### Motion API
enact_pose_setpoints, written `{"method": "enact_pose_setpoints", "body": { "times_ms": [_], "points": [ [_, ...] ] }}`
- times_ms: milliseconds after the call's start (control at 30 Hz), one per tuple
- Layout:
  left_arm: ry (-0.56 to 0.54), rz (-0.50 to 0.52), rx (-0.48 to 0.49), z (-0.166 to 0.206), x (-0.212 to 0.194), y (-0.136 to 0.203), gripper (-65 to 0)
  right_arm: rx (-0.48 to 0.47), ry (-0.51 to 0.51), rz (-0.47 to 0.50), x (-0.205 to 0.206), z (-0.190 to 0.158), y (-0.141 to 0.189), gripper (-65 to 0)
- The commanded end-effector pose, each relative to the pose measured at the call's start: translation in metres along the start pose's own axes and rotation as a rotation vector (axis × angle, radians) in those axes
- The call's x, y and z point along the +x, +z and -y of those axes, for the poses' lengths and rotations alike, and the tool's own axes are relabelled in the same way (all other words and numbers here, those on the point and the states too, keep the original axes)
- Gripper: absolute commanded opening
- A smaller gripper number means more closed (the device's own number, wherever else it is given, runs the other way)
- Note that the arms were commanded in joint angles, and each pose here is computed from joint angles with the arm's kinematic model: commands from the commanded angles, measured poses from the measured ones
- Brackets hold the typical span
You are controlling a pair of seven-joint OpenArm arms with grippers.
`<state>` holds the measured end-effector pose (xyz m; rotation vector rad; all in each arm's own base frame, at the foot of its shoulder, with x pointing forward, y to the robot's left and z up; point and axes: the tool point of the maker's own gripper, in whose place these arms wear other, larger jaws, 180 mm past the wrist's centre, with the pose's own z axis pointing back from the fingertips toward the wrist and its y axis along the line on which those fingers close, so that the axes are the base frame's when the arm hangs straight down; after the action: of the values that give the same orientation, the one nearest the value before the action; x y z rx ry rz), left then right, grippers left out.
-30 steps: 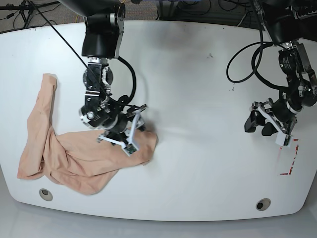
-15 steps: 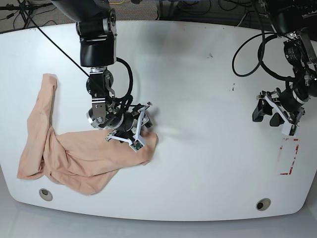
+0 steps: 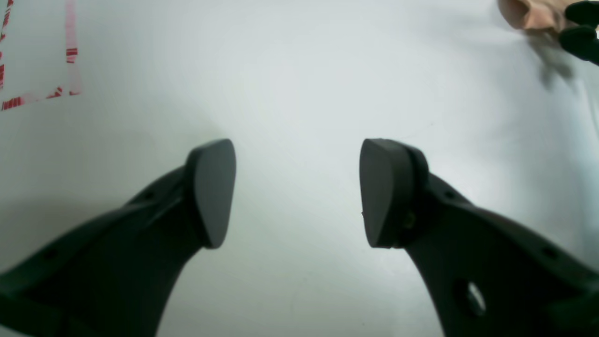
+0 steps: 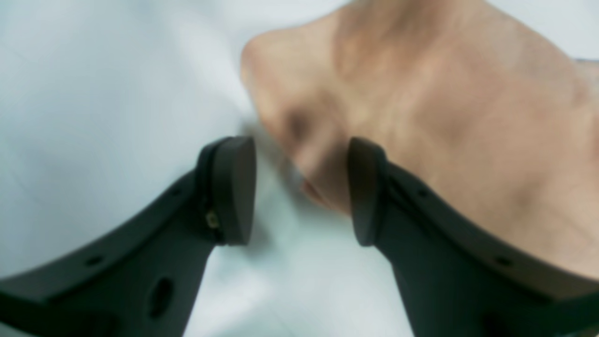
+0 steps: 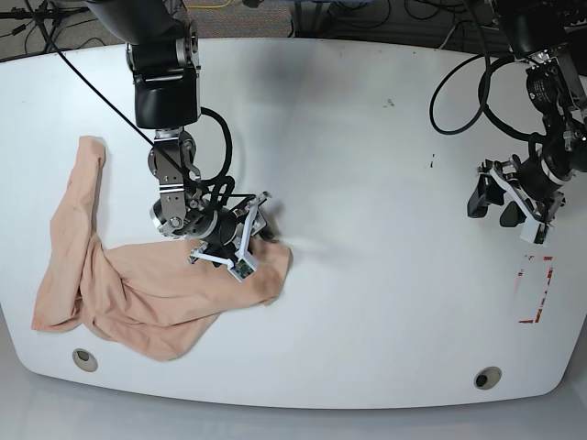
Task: Fold the T-shirt properly
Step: 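Move the right gripper over the bunched T-shirt and grasp a fold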
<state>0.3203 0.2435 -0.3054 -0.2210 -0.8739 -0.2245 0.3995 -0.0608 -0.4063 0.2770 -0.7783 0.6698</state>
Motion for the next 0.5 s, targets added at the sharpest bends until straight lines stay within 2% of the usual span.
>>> {"method": "enact_pose_setpoints", "body": {
  "times_ms": [0,367,400,467],
  "points": [
    [-0.022,0.06,0.002,-0.0012,0.0192,0.0053,-25.8,-0.001,-0.012,0.057,0.0134,0.0102,-0.0017,-34.4],
    [-0.024,0.061,0.003,-0.0016,0.02,0.0055,-25.8,-0.007,-0.063,0.065,0.0064,0.0124,-0.0101,-35.4],
    [-0.024,0.061,0.003,-0.0016,0.02,0.0055,-25.8,-0.01,-0.064,0.066,0.0067,0.0127,-0.0103,-35.8],
    [-0.024,0.061,0.003,-0.0016,0.02,0.0055,-25.8,-0.023,-0.072,0.076,0.0086,0.0147,-0.0104,-40.7]
  ]
}}
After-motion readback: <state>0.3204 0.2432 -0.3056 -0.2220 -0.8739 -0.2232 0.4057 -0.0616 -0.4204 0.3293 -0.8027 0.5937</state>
